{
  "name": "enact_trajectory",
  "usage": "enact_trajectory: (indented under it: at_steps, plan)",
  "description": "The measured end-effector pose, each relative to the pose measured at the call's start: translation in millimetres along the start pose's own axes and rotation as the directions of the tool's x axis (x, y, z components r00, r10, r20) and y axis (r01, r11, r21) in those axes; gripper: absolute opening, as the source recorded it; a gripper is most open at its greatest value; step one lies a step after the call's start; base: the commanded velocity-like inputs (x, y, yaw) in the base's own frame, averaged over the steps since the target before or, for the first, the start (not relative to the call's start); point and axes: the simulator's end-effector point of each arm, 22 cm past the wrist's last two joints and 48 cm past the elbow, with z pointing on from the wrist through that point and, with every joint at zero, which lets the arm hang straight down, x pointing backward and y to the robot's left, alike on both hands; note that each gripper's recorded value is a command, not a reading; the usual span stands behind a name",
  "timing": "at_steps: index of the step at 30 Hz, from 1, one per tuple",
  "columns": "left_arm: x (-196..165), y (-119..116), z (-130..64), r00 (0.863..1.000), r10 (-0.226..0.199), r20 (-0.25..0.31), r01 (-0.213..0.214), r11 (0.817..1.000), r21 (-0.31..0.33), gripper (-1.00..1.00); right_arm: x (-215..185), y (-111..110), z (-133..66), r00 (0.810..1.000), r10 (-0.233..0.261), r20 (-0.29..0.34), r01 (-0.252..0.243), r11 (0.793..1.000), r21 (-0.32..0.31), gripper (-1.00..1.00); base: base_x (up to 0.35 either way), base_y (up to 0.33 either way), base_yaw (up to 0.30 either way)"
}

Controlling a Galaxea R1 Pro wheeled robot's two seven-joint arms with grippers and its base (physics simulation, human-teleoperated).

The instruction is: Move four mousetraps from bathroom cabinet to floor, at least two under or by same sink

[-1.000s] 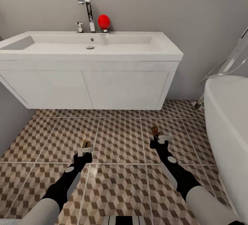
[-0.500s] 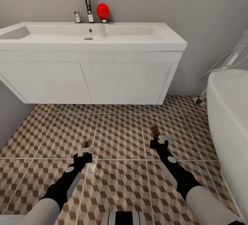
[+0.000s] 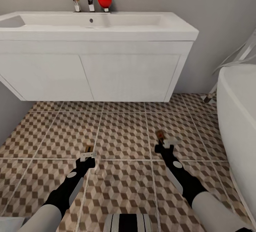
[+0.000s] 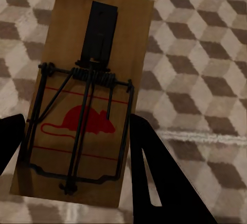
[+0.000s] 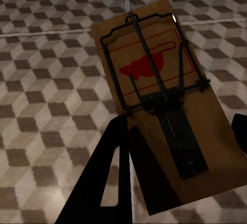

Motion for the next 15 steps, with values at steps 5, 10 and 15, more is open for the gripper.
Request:
enact_trajectory:
  at_steps: [5,10,15]
  plan:
    - [17,1,5.7,1.000,0.000,-0.027,0.000,1.000,-0.002,-1.00,19,-2,4.0,1.000,0.001,-0.028,-0.001,1.000,0.002,-1.00,0.000,0.000,0.000]
    - [34,3,11.0,0.998,0.000,-0.055,0.000,1.000,-0.004,-1.00,38,-3,7.5,0.998,0.002,-0.056,-0.001,1.000,0.004,-1.00,0.000,0.000,0.000]
    - [52,4,15.7,0.997,0.000,-0.083,0.000,1.000,-0.007,-1.00,57,-5,10.5,0.996,0.003,-0.085,-0.002,1.000,0.006,-1.00,0.000,0.000,0.000]
